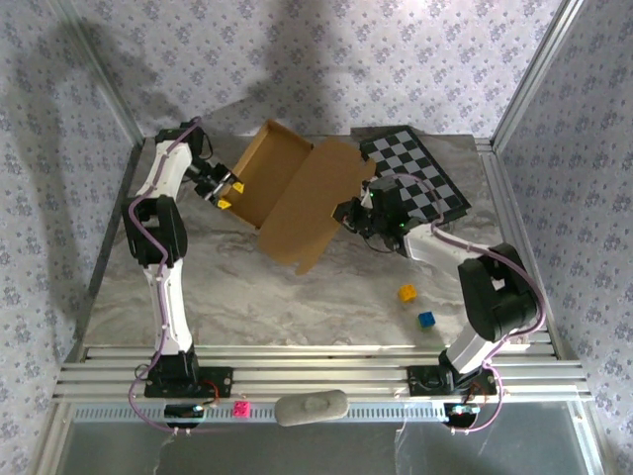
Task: Fold the paper box
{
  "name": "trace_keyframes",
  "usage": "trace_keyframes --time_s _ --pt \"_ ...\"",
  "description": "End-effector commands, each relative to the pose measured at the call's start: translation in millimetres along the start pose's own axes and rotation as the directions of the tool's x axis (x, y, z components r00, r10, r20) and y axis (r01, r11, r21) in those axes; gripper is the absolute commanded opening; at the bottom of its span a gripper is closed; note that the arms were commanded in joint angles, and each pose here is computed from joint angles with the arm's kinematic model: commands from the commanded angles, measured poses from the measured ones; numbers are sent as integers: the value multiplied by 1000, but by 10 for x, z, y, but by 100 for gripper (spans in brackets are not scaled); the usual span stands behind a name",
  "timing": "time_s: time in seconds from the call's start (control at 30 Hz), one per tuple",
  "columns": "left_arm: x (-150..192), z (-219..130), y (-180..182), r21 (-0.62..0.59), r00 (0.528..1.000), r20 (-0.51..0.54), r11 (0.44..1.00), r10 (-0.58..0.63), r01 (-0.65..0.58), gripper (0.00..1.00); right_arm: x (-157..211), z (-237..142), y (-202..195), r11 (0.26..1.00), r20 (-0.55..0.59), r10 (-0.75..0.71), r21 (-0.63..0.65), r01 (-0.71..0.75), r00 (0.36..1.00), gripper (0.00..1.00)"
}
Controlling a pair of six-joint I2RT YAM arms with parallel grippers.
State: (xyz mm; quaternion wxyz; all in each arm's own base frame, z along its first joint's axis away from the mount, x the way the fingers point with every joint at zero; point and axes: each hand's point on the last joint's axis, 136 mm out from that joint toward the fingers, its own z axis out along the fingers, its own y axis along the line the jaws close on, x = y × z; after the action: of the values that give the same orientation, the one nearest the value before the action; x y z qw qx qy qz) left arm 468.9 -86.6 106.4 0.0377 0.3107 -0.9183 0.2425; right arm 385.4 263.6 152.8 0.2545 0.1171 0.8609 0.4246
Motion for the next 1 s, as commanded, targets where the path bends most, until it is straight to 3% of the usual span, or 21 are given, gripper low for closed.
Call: trace_keyframes --time_s 0.0,0.1,0.3,0.53,0.63,0.7,0.8,0.83,0.97 --pt "204 -328 -216 67 998 47 997 34 -37 59 13 -182 -93 987 -50 -64 147 71 997 0" --pt "388 -428 -278 75 995 81 996 51 -57 68 3 -289 -89 976 -124 -88 190 110 988 0" --pt "683 -641 -286 78 983 166 993 72 -86 70 -159 -649 -104 953 -256 -117 243 181 959 0" --pt "727 -1235 -775 14 889 358 950 286 -311 64 -264 -996 -137 911 -373 -200 270 312 906 0" --pt "848 -1378 -1196 -12 793 420 877 440 -480 54 -327 -1063 -89 892 -377 -232 284 351 896 0" --pt "996 -1436 -1508 -62 659 469 766 588 -640 51 -357 -1112 -48 875 -386 -272 283 394 882 0" --pt "1150 -1467 -1809 -98 488 507 610 710 -786 50 -402 -1186 23 846 -401 -331 275 457 854 0" --pt "1162 -1483 -1872 -91 461 519 583 720 -808 51 -420 -1212 30 831 -410 -348 280 480 843 0" --pt "1090 -1518 -2032 -54 440 556 559 705 -828 51 -481 -1326 6 752 -471 -400 322 576 786 0"
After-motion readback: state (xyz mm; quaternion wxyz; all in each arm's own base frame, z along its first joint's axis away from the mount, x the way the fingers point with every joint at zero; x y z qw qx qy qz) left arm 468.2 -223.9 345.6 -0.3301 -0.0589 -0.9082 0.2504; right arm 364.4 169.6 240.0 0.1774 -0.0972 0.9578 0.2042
